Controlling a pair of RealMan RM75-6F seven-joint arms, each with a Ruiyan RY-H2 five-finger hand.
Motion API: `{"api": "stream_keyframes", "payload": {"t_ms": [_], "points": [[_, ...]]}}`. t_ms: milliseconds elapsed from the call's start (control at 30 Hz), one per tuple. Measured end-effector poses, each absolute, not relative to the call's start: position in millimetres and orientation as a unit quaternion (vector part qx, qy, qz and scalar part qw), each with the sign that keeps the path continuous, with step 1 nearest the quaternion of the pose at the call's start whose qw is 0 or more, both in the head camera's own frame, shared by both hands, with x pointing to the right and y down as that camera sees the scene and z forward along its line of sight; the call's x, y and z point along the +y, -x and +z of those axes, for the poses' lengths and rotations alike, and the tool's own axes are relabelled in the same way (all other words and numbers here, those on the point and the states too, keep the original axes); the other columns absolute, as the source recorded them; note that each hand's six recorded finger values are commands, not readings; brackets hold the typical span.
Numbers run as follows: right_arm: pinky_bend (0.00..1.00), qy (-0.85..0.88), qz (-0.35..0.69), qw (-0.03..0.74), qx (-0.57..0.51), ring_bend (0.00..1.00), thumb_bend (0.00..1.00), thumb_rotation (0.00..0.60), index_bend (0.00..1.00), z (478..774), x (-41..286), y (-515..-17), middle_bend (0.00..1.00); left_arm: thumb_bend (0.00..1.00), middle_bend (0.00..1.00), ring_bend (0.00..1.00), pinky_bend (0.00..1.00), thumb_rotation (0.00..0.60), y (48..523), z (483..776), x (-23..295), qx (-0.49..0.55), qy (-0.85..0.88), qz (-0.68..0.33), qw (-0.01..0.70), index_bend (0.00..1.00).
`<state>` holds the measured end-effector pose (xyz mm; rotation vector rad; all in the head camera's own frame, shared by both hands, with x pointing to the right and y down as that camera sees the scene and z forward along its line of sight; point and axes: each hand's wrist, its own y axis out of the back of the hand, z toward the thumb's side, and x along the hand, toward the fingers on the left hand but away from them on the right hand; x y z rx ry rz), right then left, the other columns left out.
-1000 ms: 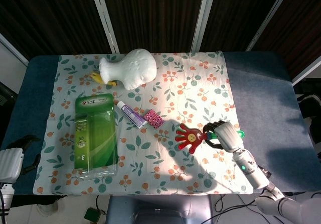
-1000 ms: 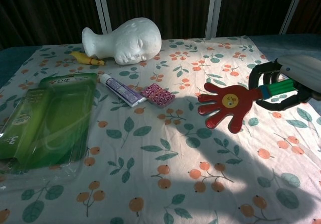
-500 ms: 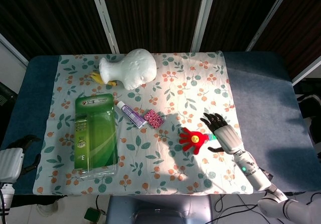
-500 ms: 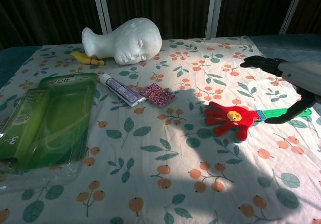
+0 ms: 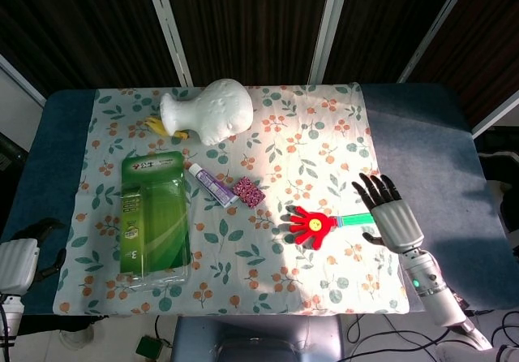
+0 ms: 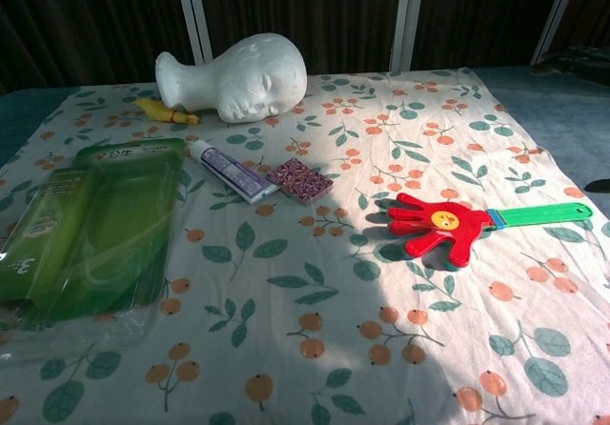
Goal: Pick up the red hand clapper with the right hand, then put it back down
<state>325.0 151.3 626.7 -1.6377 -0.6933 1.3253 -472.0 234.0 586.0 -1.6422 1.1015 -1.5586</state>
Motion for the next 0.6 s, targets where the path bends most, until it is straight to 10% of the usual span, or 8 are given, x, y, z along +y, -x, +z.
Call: {"api": "stream_keyframes", "payload": {"t_ms": [600], "points": [[0.0,0.591,0.626,0.417,-0.292,0.0,0.0,0.6,0.0,605.8,157.9,-382.0,0.0,0.41,0.23,0.27,0.36,0.6,470.0,589.3,234.9,0.41,0.622,-0.592,0.306,0.32]]}}
